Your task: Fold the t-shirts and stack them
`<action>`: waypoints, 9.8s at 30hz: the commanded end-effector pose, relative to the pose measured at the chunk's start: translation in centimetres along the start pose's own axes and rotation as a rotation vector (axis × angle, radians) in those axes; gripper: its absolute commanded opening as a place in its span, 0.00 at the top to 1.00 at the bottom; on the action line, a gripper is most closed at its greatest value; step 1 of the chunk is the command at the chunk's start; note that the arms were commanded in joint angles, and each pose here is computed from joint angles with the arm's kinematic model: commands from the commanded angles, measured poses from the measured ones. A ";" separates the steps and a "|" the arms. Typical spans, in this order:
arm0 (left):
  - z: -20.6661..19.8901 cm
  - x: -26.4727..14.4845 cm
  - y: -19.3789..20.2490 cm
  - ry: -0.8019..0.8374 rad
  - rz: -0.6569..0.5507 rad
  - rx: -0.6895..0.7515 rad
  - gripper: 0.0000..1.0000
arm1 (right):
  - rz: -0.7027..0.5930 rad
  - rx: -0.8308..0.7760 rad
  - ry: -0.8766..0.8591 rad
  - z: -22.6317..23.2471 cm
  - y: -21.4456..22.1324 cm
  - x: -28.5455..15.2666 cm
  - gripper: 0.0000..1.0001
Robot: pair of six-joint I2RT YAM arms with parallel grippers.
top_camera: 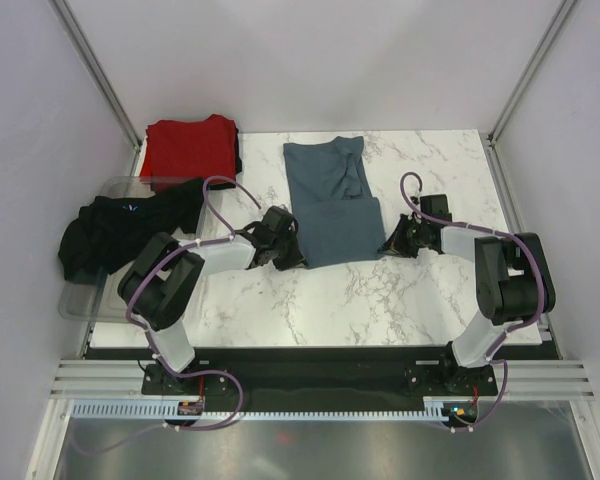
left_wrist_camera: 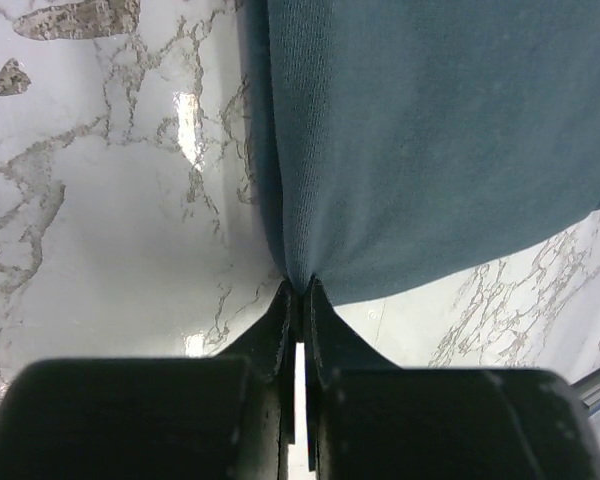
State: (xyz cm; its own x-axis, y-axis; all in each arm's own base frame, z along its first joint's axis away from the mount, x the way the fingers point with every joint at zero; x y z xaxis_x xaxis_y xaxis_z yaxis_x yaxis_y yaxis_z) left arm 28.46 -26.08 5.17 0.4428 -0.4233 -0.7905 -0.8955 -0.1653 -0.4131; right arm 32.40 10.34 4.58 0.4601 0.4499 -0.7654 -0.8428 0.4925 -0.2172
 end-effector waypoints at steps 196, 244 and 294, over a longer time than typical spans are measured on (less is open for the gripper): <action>1.6 -23.7 -36.7 -0.038 -0.741 0.500 0.98 | -0.131 -0.403 -0.255 13.3 8.2 -21.4 0.09; 10.7 -24.1 -41.9 -0.052 -0.774 0.482 0.98 | -0.036 -0.427 -0.148 11.2 7.6 -15.7 0.09; 24.6 -25.8 -37.9 -0.334 -0.851 -0.025 0.00 | 0.065 -0.350 -0.146 13.2 8.2 -10.5 0.09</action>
State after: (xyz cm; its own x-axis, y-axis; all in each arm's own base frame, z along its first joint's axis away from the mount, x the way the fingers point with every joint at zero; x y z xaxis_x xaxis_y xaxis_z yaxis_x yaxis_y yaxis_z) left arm 55.71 13.93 23.02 0.9031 0.0739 -0.4230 -0.3913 -0.2643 -0.8815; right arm 24.79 19.45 15.56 0.3471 0.5656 -0.7481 -0.9355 0.1529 -0.3184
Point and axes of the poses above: each gripper's point midway between its finger pads, its own x axis out along the fingers, its own z axis along the line the jaws close on, y = z × x, the point moved 4 cm from there along -x, back along the fingers, and after that the axes turned 8 degrees about x, right-handed, at the moved point
